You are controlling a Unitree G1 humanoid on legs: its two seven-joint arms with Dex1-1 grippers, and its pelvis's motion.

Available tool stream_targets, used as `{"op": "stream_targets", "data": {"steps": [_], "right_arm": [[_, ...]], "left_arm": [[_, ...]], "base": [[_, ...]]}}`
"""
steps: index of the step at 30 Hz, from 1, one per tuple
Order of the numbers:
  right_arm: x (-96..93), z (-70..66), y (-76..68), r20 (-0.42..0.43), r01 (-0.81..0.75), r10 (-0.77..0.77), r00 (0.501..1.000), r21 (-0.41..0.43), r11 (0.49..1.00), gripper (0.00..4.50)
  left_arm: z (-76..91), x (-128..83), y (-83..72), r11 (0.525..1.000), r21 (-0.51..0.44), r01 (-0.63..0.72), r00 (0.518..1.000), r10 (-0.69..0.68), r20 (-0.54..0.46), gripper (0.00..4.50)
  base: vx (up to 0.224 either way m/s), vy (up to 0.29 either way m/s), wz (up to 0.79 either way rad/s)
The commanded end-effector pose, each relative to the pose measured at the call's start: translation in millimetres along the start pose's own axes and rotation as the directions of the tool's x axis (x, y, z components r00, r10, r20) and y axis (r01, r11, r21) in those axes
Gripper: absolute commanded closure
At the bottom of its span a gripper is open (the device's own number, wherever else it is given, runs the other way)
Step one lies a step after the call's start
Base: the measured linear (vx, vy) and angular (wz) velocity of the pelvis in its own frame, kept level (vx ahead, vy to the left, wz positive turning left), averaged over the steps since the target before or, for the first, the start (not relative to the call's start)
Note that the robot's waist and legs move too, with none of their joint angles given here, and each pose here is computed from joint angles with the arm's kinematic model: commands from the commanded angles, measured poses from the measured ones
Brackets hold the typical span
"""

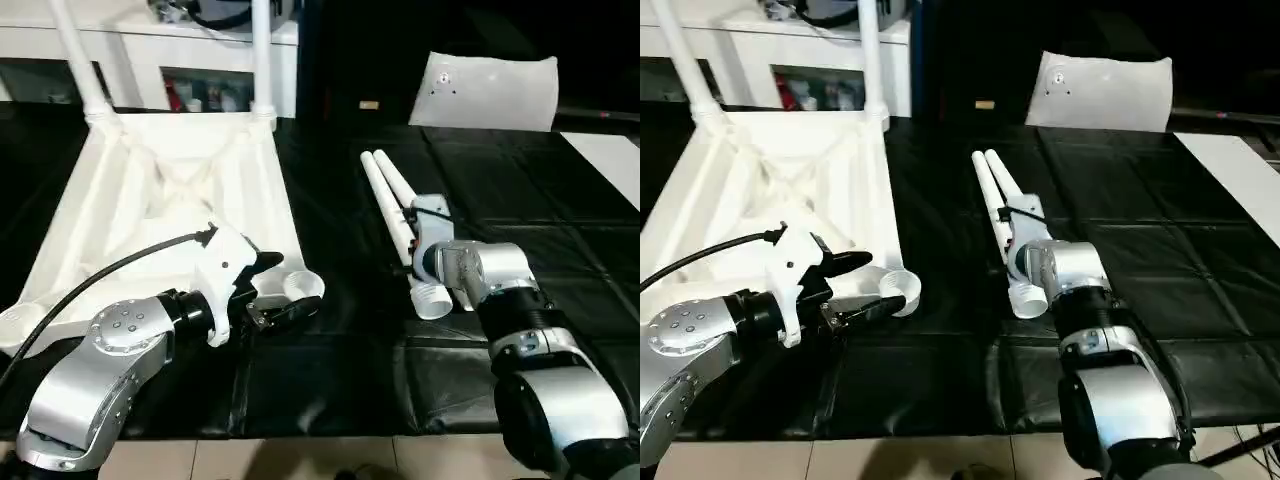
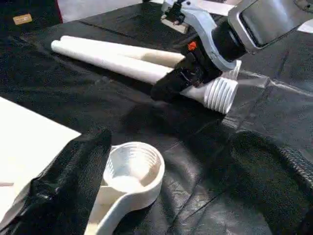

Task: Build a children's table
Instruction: Pick table leg

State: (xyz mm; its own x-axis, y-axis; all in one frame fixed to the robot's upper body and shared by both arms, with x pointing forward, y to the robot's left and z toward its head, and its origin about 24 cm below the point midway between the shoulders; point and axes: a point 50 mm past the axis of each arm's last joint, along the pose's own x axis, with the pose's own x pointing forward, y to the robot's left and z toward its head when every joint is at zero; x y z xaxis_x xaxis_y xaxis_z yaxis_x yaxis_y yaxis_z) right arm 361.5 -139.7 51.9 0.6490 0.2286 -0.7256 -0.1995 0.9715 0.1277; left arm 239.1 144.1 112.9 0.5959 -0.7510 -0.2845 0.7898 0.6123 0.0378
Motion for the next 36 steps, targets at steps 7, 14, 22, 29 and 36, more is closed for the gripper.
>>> {"op": "stream_targets", "data": {"steps": [7, 14, 22, 29, 36], "right_arm": [[-3.1, 4.3, -3.4, -0.026, -0.007, 0.007, 1.000, 0.032, 0.999, 1.17], [-2.9, 2.9, -3.1, -0.037, -0.018, 0.019, 0.999, 0.033, 0.999, 1.73], [-2.6, 3.3, -0.9, -0.033, -0.038, 0.039, 0.999, 0.046, 0.998, 2.43], [-3.0, 5.7, 0.3, 0.010, -0.056, 0.055, 0.998, 0.055, 0.997, 2.62], [-17.5, 28.0, 3.6, 0.275, -0.193, 0.159, 0.948, 0.101, 0.976, 2.63]], "left_arm": [[0.7, 0.4, -4.8, 0.999, 0.003, 0.040, 0.999, -0.040, -0.001, 0.00], [-2.8, 0.1, -4.7, 0.999, -0.001, 0.047, 0.999, -0.047, -0.011, 0.00], [-4.4, 1.8, -3.5, 0.999, -0.002, 0.051, 0.999, -0.051, -0.014, 0.00], [-6.7, 2.7, -1.8, 0.999, 0.001, 0.046, 0.999, -0.046, -0.016, 0.00], [4.0, 6.9, 10.5, 0.999, -0.015, -0.049, 0.997, 0.049, 0.054, 0.00]], "base": [[0.000, 0.000, 0.00], [0.000, 0.000, 0.00], [0.000, 0.000, 0.00], [0.000, 0.000, 0.00], [0.000, 0.000, 0.00]]}}
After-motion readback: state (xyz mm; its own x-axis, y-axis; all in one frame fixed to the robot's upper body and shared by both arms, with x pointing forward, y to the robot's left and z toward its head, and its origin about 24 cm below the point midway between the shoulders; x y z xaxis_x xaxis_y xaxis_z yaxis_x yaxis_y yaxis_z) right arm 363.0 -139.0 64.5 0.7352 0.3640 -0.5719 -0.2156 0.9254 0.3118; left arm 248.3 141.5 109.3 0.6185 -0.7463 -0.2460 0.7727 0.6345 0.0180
